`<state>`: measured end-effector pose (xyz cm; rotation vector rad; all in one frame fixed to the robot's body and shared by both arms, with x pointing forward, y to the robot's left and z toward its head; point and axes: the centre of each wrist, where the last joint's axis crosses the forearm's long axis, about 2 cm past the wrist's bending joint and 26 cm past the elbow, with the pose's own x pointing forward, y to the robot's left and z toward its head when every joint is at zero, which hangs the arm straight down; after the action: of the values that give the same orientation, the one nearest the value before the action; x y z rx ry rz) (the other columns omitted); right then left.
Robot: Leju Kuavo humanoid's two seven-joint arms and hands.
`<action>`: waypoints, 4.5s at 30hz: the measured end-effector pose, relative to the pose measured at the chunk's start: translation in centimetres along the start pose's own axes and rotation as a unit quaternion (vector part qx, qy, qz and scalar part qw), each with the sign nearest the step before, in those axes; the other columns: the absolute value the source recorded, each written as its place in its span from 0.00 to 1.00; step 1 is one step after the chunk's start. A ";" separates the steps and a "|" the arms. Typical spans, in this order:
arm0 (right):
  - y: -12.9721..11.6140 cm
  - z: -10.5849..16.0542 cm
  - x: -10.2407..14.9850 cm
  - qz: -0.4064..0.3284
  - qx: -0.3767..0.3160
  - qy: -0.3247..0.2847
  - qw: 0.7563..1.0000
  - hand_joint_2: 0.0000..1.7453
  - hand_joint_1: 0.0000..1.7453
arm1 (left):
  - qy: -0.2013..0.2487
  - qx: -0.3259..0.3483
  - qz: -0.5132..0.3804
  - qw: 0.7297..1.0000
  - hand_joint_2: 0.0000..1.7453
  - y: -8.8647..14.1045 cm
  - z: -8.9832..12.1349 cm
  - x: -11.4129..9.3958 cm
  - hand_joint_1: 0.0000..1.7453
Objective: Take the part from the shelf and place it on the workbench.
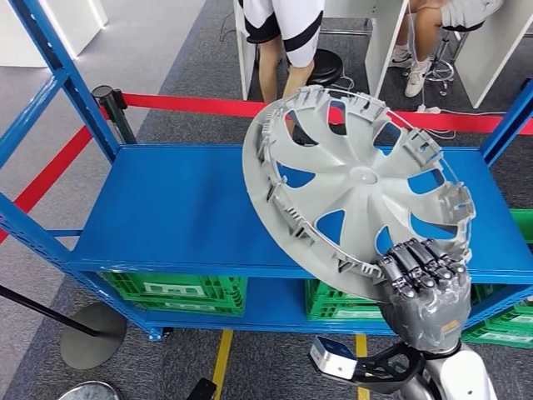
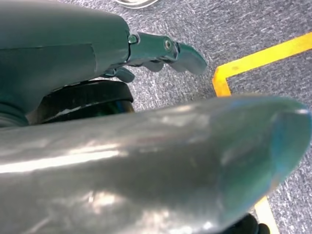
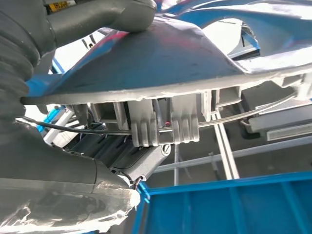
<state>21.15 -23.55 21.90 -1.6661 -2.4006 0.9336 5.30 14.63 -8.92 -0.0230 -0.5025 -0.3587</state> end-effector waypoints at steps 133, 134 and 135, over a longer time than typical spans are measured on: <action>0.8 1.0 -1.6 0.036 0.029 -0.003 0.999 1.00 1.00 | 0.022 0.043 0.037 0.998 0.00 1.0 -0.5 1.1 0.00; 0.8 0.9 -1.6 0.036 0.027 -0.002 0.999 1.00 1.00 | 0.022 0.042 0.037 0.998 0.00 1.0 -0.5 1.2 0.00; 0.8 0.8 -1.6 0.037 0.025 -0.001 0.999 1.00 1.00 | 0.022 0.042 0.036 0.998 0.00 1.0 -0.5 1.2 0.00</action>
<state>22.16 -25.13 21.27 -1.7480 -2.3110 0.9989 6.82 15.10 -8.79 0.0477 -0.4720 -0.2663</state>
